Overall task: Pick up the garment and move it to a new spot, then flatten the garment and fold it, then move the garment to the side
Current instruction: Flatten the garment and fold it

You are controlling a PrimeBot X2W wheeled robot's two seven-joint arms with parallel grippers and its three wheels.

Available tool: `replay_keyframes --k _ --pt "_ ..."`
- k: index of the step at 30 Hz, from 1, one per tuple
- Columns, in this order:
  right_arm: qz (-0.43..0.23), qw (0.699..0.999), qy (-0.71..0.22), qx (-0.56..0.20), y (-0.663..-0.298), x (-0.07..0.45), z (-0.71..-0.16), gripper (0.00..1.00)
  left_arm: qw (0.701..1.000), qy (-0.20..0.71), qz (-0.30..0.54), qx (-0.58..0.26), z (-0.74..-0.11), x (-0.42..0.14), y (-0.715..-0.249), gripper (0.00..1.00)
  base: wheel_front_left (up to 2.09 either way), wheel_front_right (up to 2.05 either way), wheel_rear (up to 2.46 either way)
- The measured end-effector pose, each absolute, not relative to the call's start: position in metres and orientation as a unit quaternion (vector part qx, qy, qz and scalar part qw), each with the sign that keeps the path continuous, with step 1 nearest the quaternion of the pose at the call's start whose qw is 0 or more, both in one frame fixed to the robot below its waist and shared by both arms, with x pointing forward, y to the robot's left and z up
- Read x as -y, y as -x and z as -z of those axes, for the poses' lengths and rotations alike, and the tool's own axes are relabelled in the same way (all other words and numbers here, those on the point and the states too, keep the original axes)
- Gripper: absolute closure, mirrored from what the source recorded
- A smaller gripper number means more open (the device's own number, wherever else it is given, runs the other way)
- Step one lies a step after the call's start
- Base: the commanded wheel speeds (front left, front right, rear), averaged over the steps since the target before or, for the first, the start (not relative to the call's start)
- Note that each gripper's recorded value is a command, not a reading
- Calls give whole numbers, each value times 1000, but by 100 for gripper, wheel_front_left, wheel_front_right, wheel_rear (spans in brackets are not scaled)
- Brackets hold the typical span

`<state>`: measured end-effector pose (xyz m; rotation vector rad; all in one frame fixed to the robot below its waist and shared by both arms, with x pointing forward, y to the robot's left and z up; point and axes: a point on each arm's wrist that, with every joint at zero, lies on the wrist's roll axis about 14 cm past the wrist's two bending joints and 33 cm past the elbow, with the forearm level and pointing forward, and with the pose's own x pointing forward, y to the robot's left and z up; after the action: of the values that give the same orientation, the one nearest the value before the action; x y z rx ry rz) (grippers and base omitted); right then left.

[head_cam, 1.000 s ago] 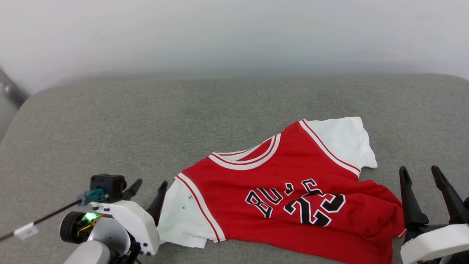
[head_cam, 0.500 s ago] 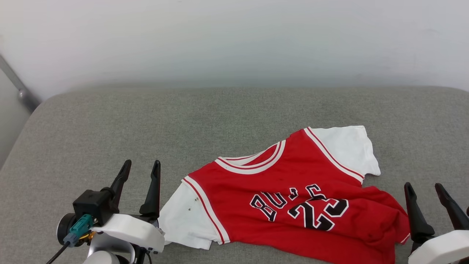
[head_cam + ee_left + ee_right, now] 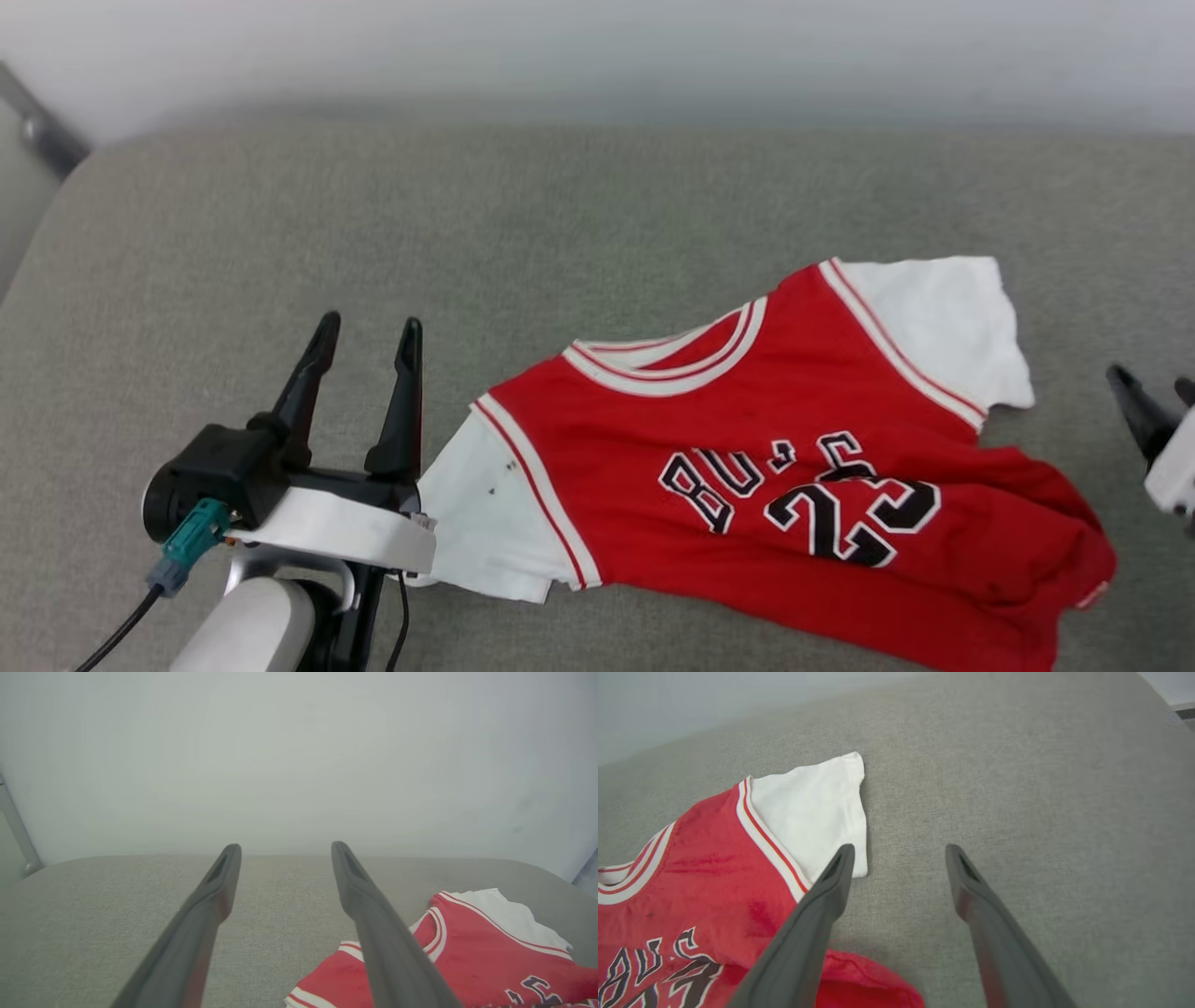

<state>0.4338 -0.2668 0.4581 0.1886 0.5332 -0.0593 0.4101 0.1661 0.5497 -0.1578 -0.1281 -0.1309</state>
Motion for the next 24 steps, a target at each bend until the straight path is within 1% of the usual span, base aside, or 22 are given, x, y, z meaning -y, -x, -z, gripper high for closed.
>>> replay_keyframes --k 5,7,8,9,13,18,24 --pt "-1 930 -97 -355 -480 253 -440 0 993 79 60 63 -541 -169 -427 0 0 0 0" --pt "-15 921 -98 -376 -499 243 -437 0 994 77 55 58 -535 -172 -434 0 0 0 0" --pt "-25 914 -87 -395 -529 235 -437 0 994 80 51 52 -527 -175 -443 0 0 0 0" --pt "-28 911 -86 -402 -537 232 -434 0 994 80 48 49 -523 -176 -446 0 0 0 0" --pt "-42 887 -70 -455 -555 214 -411 0 995 82 43 34 -508 -179 -455 0 0 0 0" --pt "-42 855 -54 -514 -563 203 -376 0 996 77 32 17 -491 -187 -461 0 0 0 0" --pt "-43 836 -71 -543 -564 195 -350 0 997 71 19 -2 -473 -195 -464 0 0 0 0"
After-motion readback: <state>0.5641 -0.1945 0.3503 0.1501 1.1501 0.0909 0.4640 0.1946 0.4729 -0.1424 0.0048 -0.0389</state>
